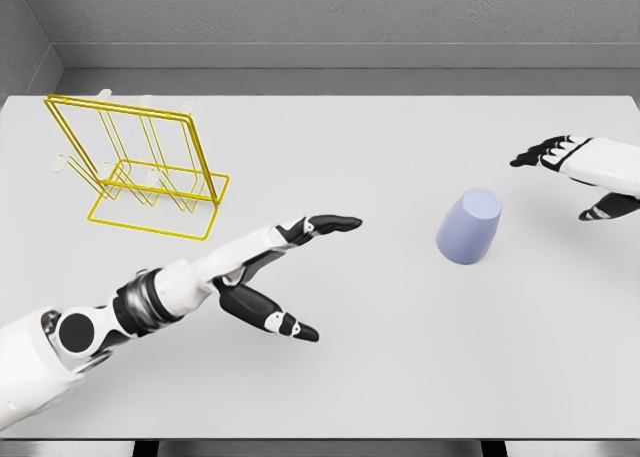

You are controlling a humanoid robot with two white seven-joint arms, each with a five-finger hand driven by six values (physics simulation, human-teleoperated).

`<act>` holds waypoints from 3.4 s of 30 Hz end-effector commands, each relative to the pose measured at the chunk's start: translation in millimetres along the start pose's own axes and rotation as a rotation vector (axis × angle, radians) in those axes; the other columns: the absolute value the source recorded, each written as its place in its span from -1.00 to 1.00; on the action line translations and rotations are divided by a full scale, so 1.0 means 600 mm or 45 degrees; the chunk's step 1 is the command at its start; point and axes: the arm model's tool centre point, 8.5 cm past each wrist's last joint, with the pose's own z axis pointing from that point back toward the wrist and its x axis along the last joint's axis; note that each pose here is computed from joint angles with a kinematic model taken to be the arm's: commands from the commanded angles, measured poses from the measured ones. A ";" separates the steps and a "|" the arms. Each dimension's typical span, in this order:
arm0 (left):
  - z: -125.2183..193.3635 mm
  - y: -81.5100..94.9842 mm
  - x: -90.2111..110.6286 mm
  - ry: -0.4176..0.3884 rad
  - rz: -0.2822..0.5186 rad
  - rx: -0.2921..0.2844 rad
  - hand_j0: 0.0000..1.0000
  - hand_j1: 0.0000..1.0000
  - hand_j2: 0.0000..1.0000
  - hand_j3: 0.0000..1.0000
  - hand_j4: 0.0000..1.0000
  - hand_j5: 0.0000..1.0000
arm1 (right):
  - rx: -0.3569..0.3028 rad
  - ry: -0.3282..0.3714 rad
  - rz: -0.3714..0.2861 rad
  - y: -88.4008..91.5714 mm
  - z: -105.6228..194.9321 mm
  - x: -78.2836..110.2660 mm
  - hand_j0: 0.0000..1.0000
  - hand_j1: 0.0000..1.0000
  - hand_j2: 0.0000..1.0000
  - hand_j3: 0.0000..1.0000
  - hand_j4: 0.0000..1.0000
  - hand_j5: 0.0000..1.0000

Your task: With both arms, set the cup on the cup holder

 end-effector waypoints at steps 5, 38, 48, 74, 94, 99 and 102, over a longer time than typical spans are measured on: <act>0.000 0.016 0.000 -0.001 0.155 0.083 1.00 1.00 1.00 1.00 1.00 1.00 | -0.122 -0.101 -0.429 0.029 -0.010 0.015 1.00 1.00 1.00 1.00 1.00 1.00; 0.094 0.078 0.011 0.339 0.074 -0.044 1.00 1.00 1.00 1.00 1.00 1.00 | -0.367 -0.192 -1.505 0.133 -0.047 0.016 1.00 1.00 1.00 1.00 1.00 1.00; 0.083 0.078 0.007 0.343 0.130 -0.022 1.00 1.00 1.00 1.00 1.00 1.00 | -0.332 -0.185 -1.586 0.171 -0.077 0.030 1.00 1.00 1.00 1.00 1.00 1.00; 0.083 0.082 0.005 0.367 0.133 -0.017 1.00 1.00 1.00 1.00 1.00 1.00 | -0.286 -0.197 -1.624 0.201 -0.115 0.050 1.00 1.00 1.00 1.00 1.00 1.00; 0.067 0.045 0.015 0.087 0.127 0.002 1.00 1.00 1.00 1.00 1.00 1.00 | -0.293 -0.222 -1.639 0.199 -0.132 0.061 0.41 0.41 0.41 0.41 0.41 0.41; 0.054 0.030 0.009 0.058 0.143 -0.006 1.00 1.00 1.00 1.00 1.00 1.00 | -0.292 -0.231 -1.636 0.196 -0.133 0.063 0.28 0.28 0.28 0.28 0.28 0.28; 0.056 0.026 0.006 0.061 0.156 -0.001 1.00 1.00 1.00 1.00 1.00 1.00 | -0.285 -0.241 -1.627 0.193 -0.134 0.065 0.27 0.27 0.27 0.27 0.27 0.27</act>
